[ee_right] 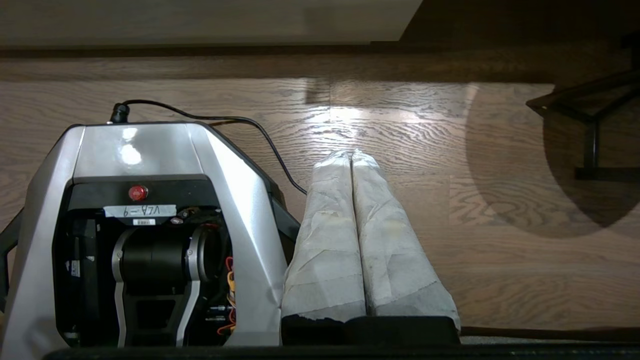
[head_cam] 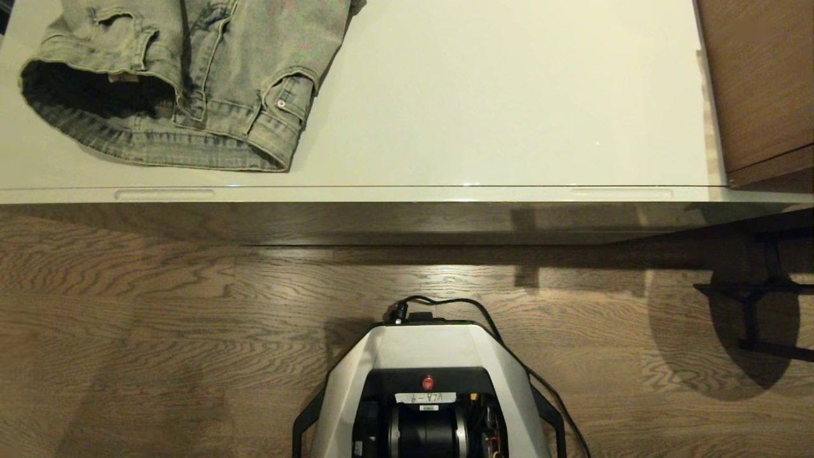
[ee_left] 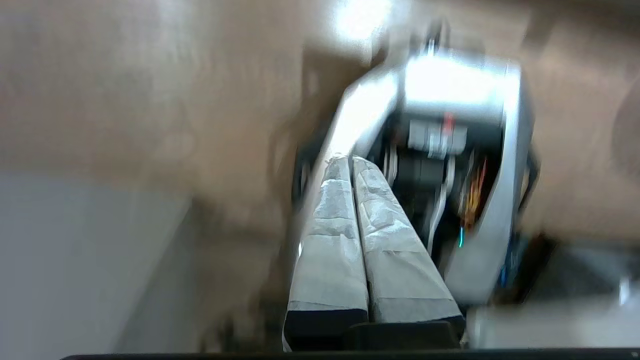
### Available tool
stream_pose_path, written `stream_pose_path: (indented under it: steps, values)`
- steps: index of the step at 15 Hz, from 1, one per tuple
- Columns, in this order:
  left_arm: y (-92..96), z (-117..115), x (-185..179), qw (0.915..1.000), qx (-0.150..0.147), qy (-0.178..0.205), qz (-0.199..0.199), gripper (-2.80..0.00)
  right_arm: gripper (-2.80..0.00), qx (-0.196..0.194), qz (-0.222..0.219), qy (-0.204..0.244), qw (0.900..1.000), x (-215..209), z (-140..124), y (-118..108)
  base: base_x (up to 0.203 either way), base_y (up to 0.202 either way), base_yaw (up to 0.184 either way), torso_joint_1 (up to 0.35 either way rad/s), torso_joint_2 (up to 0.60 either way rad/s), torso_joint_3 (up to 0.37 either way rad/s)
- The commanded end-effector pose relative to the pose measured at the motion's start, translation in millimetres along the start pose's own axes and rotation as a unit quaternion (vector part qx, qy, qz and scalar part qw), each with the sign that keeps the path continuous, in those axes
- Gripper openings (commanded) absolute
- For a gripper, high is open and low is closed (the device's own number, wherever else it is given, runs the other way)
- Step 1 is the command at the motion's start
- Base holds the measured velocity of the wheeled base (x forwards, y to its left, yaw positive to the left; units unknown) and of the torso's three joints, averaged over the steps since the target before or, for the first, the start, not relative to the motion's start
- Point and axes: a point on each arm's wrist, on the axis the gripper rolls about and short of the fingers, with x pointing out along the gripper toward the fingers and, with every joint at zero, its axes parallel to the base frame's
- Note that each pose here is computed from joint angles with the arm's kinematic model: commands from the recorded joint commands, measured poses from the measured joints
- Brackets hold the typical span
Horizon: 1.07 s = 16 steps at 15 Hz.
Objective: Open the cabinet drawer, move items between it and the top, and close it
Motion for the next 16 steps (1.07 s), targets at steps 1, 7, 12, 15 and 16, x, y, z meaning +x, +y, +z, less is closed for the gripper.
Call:
stream_pose_path:
  steps: [1,7,12,15,16]
  values:
    - [1.8,-30,-12,0.9999,-0.002,-0.013,-0.005,-2.80,-2.80,0.000,0.000,0.002,1.000,0,0,0,0.000,0.000,0.000,0.000,0.00,0.000]
    - [11.1,-56,23,0.9803,0.104,-0.167,-0.012,-2.80,-2.80,0.000,0.000,0.002,1.000,0,0,0,0.000,0.000,0.000,0.000,0.00,0.000]
    - [15.1,-61,57,0.9364,0.129,-0.325,-0.032,-2.80,-2.80,0.000,0.000,0.002,1.000,0,0,0,0.000,0.000,0.000,0.000,0.00,0.000]
    - [22.4,-81,71,0.9661,0.128,-0.223,0.023,-2.80,-2.80,0.000,0.000,0.002,1.000,0,0,0,0.000,0.000,0.000,0.000,0.00,0.000]
    - [24.2,-88,74,0.9727,0.130,-0.190,0.032,-2.80,-2.80,0.000,0.000,0.002,1.000,0,0,0,0.000,0.000,0.000,0.000,0.00,0.000]
